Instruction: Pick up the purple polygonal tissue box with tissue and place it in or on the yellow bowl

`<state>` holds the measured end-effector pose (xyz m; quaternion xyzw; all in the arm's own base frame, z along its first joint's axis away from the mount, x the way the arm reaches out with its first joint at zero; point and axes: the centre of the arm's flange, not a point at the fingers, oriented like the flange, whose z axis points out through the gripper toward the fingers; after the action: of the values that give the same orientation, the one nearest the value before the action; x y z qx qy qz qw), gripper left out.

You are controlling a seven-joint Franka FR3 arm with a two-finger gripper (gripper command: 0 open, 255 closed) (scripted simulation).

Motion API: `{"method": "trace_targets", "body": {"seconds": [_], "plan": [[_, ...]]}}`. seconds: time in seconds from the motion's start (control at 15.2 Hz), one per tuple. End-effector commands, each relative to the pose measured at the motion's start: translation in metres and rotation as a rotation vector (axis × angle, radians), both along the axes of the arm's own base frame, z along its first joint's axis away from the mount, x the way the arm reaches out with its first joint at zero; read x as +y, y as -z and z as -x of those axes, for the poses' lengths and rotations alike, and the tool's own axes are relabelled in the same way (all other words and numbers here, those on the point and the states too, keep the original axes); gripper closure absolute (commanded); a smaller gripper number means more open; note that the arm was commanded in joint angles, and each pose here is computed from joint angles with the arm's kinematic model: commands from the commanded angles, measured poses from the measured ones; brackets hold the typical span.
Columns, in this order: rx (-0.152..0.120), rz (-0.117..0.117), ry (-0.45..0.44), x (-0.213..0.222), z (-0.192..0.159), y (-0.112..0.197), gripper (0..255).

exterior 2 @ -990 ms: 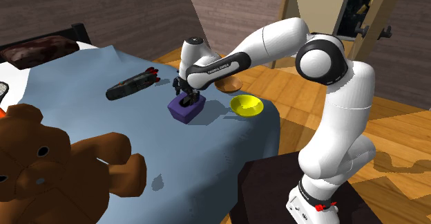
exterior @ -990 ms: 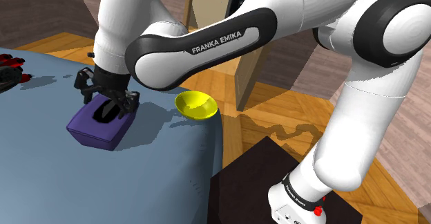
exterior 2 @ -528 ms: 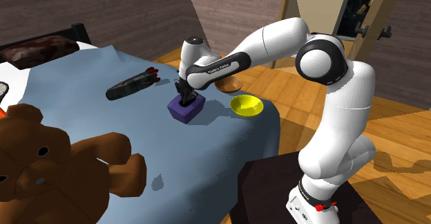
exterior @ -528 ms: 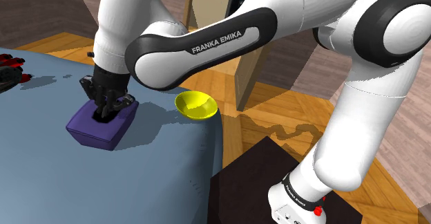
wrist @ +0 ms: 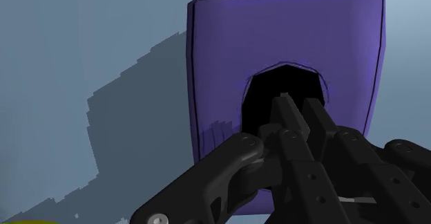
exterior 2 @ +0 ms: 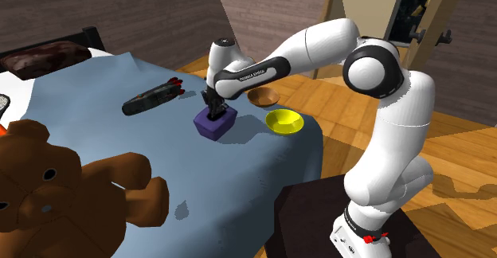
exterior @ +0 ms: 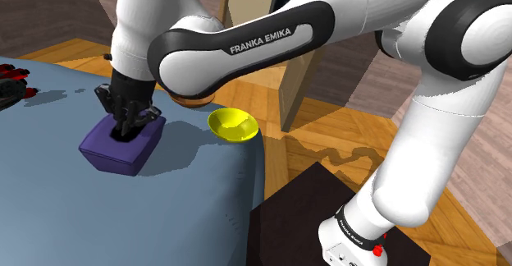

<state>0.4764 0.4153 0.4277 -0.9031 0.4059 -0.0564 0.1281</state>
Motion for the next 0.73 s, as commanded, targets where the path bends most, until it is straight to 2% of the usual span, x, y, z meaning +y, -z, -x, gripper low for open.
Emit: {"method": "trace_targets", "body": {"seconds": [0.0, 0.66], "plan": [[-0.002, -0.001, 0.0, 0.002, 0.001, -0.012, 255], [-0.002, -0.001, 0.0, 0.002, 0.001, -0.065, 255]]}}
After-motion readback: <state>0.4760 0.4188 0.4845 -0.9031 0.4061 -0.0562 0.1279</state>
